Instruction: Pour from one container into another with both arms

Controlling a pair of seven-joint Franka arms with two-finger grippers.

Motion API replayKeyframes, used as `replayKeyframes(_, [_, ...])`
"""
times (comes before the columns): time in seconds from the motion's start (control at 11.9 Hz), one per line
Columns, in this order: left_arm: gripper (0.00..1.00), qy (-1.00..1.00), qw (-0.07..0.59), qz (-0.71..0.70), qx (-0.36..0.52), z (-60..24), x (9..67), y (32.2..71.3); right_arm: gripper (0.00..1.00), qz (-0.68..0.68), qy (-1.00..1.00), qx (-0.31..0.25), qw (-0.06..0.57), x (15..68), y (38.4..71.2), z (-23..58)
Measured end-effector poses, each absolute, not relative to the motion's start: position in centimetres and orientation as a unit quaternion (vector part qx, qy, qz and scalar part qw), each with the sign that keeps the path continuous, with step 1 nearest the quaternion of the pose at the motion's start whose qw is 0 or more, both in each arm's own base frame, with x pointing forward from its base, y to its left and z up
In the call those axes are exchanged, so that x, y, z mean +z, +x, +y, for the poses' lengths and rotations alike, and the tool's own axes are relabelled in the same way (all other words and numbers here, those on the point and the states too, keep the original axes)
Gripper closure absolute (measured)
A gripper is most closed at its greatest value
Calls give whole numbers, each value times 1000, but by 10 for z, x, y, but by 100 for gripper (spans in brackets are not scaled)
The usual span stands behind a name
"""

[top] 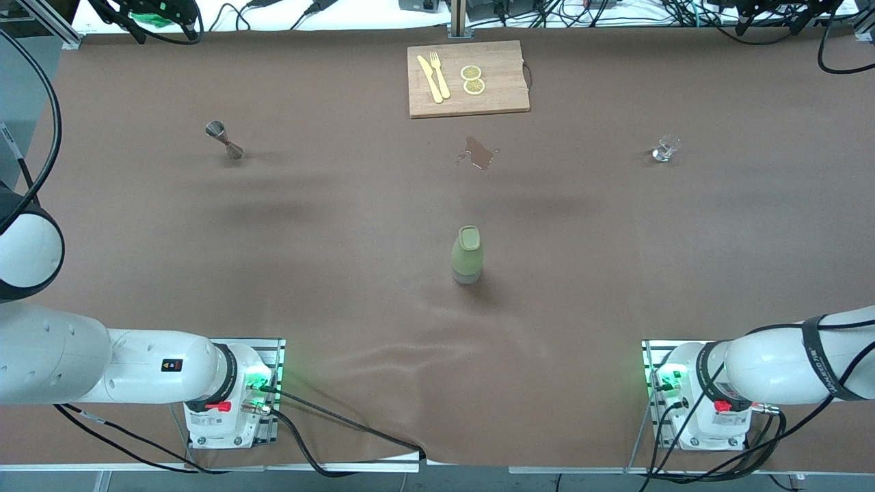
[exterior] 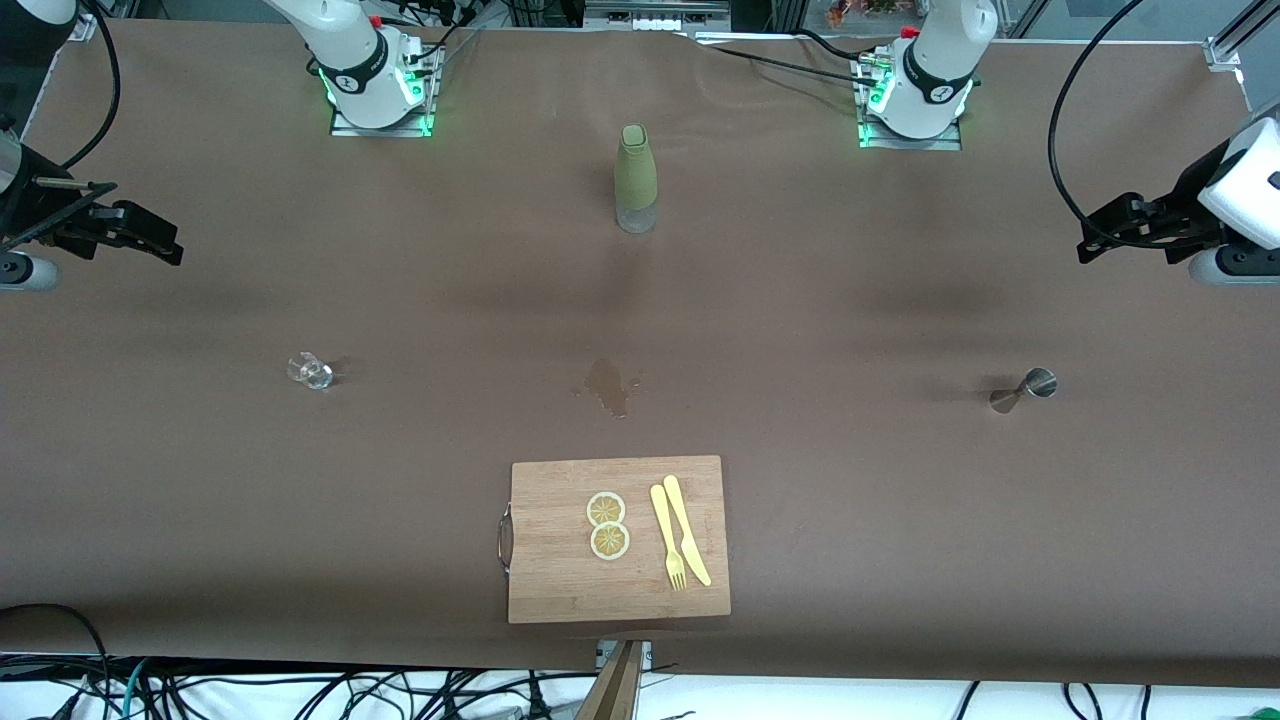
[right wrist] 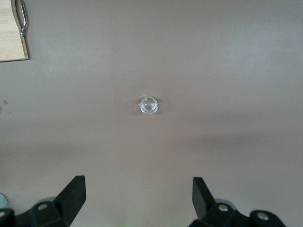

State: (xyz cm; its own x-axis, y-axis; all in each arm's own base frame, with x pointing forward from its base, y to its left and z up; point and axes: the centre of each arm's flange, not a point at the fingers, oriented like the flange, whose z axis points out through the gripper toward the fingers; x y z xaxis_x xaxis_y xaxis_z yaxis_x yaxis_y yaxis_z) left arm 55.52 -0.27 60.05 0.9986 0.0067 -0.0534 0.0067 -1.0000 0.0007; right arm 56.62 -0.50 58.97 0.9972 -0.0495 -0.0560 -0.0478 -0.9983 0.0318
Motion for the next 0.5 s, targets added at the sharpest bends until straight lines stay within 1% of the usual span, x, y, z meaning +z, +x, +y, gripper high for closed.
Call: replayKeyframes(0.5, [0,997,3,-70,-23,8,612,552,0,-24,999,-29,15,590,566,-5])
